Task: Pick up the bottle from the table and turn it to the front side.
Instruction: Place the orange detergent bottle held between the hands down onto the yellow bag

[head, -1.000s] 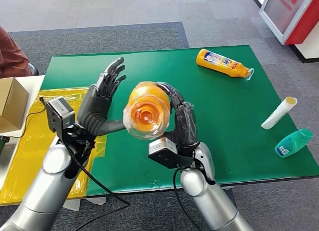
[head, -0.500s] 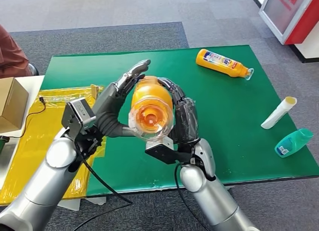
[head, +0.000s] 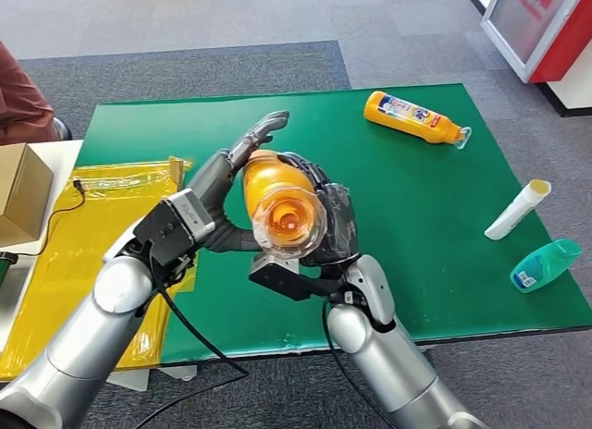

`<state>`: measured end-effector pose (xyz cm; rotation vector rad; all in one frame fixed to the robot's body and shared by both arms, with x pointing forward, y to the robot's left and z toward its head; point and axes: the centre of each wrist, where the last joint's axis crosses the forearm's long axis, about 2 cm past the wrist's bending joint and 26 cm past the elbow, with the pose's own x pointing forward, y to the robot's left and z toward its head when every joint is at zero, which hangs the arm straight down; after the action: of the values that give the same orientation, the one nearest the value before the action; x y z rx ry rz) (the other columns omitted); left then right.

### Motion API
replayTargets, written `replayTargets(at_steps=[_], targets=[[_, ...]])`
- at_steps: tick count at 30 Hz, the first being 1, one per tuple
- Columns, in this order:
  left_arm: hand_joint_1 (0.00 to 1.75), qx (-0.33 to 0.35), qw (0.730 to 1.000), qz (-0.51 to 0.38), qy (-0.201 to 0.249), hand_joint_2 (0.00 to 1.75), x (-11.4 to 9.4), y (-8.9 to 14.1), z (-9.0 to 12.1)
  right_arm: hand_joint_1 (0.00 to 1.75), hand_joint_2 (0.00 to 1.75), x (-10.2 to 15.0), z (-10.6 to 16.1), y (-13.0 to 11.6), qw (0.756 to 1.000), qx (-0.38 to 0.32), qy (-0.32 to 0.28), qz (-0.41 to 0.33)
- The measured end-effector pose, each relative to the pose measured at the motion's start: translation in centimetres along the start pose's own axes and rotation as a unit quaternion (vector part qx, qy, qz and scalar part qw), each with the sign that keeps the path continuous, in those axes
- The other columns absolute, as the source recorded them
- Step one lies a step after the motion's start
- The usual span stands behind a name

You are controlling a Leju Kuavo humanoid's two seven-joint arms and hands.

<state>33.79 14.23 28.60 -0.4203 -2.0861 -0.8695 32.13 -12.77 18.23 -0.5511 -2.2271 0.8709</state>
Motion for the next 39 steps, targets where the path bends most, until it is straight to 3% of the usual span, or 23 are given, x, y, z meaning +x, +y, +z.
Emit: replayTargets(at_steps=[2,17,19,21,23,27,31,35,39], targets=[[1.75,0.002,1.000,-0.018,0.002,1.75,0.1,-0.2,-0.1,1.75,1.75,-0.2,-0.1,0.2,1.000,0.009,0.002,0.001],[1.75,0.041,0.996,-0.080,-0.010,1.75,0.1,-1.2,0.6,1.70,1.75,-1.0,0.0,1.4,0.999,0.044,0.024,-0.013],[1.75,0.045,0.996,-0.082,-0.010,1.75,0.1,-1.3,0.7,1.01,1.75,-1.0,0.2,1.6,0.998,0.047,0.025,-0.016],[1.75,0.052,0.994,-0.090,-0.013,1.75,0.1,-1.3,0.9,0.18,1.75,-1.0,0.2,1.7,0.998,0.050,0.026,-0.020],[1.75,0.065,0.992,-0.102,-0.020,1.75,0.2,-1.3,1.0,0.00,1.75,-0.9,0.3,1.8,0.998,0.054,0.030,-0.027],[1.75,0.104,0.986,-0.116,-0.056,1.75,1.0,-1.1,1.3,0.00,1.75,-1.7,1.1,1.9,0.993,0.050,0.071,-0.079],[1.75,0.192,0.964,-0.165,-0.082,1.75,1.6,-0.2,2.9,0.00,1.75,-3.2,2.5,1.5,0.981,0.018,0.125,-0.147],[1.75,0.294,0.908,-0.287,-0.083,1.75,1.6,0.4,5.2,0.00,1.75,-4.2,3.9,0.8,0.969,-0.034,0.156,-0.187],[1.75,0.352,0.847,-0.396,-0.048,1.75,0.5,-0.5,8.3,0.00,1.75,-4.4,5.4,-1.0,0.960,-0.126,0.162,-0.189]])
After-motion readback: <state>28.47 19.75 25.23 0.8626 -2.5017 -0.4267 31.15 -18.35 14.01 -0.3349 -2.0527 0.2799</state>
